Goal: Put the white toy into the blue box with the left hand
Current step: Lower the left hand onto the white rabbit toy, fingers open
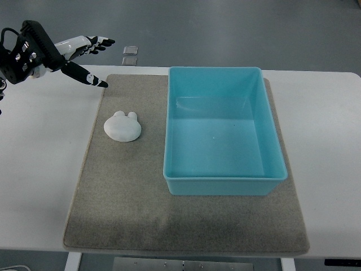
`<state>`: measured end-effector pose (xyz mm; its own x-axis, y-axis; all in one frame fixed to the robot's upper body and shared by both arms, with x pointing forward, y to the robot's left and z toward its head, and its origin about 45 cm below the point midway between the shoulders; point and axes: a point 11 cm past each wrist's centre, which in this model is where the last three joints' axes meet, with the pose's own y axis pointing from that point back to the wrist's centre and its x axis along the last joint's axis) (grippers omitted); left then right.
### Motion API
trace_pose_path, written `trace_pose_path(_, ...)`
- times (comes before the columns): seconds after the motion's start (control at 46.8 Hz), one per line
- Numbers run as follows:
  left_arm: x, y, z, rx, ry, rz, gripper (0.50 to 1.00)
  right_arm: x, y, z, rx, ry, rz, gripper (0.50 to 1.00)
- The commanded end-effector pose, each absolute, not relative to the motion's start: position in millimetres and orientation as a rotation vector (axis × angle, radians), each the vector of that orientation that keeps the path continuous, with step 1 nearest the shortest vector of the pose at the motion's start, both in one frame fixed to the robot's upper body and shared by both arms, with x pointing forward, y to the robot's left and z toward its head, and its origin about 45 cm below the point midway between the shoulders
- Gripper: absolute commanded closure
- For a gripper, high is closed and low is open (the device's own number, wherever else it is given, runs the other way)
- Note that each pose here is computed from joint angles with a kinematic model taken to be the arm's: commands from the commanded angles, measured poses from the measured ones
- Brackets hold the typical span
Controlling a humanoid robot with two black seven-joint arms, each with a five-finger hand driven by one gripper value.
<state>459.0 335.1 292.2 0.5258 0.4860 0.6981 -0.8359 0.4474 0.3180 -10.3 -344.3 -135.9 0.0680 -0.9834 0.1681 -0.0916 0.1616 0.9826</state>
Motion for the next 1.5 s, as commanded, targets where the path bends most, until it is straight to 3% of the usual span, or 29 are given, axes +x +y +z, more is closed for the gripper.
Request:
trace_pose_path(0.0,454,324,288,0.736,-0.574,0.831,0.512,-10,-344,-136,1.181,-1.289,-0.990,0.564)
trace_pose_path(0.235,439,305,303,0.771,-0.683,0.733,0.523,-10,-344,-136,1.182,-1.289,-0.989,0.564)
trace_pose_path(0.406,434,310,300,0.895,-0.775,0.681,0.527,-10,-344,-136,1.182,-1.290,-0.989,0.564)
trace_pose_path(0.834,414,310,318,0.933,-0.785,0.584,0.529,-10,-344,-136,1.182,-1.289,-0.989,0.564)
trace_pose_path(1.476,390,295,304,0.924,-0.752,0.471,0.609,-10,-344,-136,1.183,-1.289,-0.990,0.564)
